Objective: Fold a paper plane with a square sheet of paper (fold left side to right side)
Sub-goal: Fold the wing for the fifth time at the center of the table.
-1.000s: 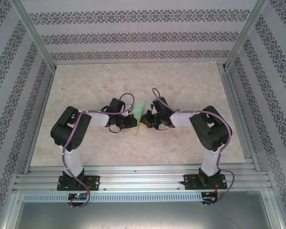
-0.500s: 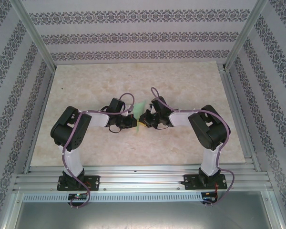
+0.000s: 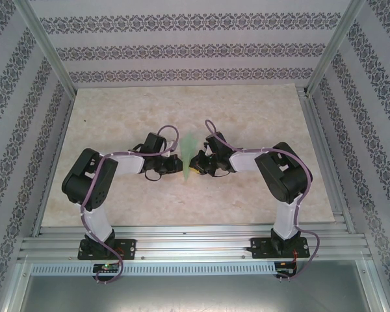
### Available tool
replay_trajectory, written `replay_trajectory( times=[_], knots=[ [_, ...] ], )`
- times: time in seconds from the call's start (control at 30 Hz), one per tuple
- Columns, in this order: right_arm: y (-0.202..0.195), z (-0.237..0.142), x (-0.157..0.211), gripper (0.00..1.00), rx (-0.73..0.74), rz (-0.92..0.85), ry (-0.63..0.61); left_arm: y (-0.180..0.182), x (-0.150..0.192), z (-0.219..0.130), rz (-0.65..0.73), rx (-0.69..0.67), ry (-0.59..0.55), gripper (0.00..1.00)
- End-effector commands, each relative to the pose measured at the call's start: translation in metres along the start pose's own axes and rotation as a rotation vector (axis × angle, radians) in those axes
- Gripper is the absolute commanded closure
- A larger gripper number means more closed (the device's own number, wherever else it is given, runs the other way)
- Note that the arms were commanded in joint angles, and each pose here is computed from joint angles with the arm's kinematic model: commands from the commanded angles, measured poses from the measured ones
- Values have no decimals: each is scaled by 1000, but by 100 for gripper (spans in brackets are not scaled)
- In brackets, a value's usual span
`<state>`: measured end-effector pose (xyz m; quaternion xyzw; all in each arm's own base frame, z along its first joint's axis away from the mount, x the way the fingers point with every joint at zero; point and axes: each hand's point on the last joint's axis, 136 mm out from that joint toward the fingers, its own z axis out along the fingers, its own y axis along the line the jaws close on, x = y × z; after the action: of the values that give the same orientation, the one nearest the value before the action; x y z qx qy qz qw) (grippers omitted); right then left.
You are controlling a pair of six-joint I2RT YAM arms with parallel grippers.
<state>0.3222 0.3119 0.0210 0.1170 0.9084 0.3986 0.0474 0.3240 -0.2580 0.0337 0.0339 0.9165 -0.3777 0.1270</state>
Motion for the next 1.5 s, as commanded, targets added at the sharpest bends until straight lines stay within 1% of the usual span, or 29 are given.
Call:
replay_trajectory(
  times=[0.0, 0.17, 0.3, 0.43, 0.5, 0.57, 0.73, 0.93, 1.23, 1.3, 1.4, 1.47],
  knots=[
    [4, 3, -4, 87, 6, -32, -15, -2, -5, -10, 31, -14, -17, 89],
    [4, 0, -4, 87, 12, -39, -16, -1, -11, -8, 30, -18, -27, 89],
    [5, -6, -5, 86, 8, -41, -28, -4, -20, -4, 30, -8, -44, 82],
    [6, -14, -5, 85, 6, -52, -36, -9, -25, 3, 25, 31, -39, 77],
    [8, -18, -5, 84, 3, -57, -40, -6, -26, 6, 21, 27, -36, 75],
    [9, -21, -5, 82, -2, -63, -45, -1, -24, 10, 15, 15, -27, 75],
    [16, -25, -7, 79, -19, -73, -53, 10, -18, 18, -2, -5, -7, 82],
    [18, -17, -6, 77, -19, -76, -41, 15, -14, 20, -7, -15, -1, 87],
    [16, -7, -6, 74, -20, -72, -31, 19, -11, 27, -15, -12, 10, 85],
    [17, -5, -5, 73, -26, -74, -27, 20, -10, 30, -14, -12, 16, 82],
    [14, -4, -5, 72, -22, -69, -26, 22, -9, 33, -14, -16, 25, 74],
    [13, -7, -5, 72, -14, -68, -36, 23, -6, 34, -16, -21, 35, 71]
  ],
)
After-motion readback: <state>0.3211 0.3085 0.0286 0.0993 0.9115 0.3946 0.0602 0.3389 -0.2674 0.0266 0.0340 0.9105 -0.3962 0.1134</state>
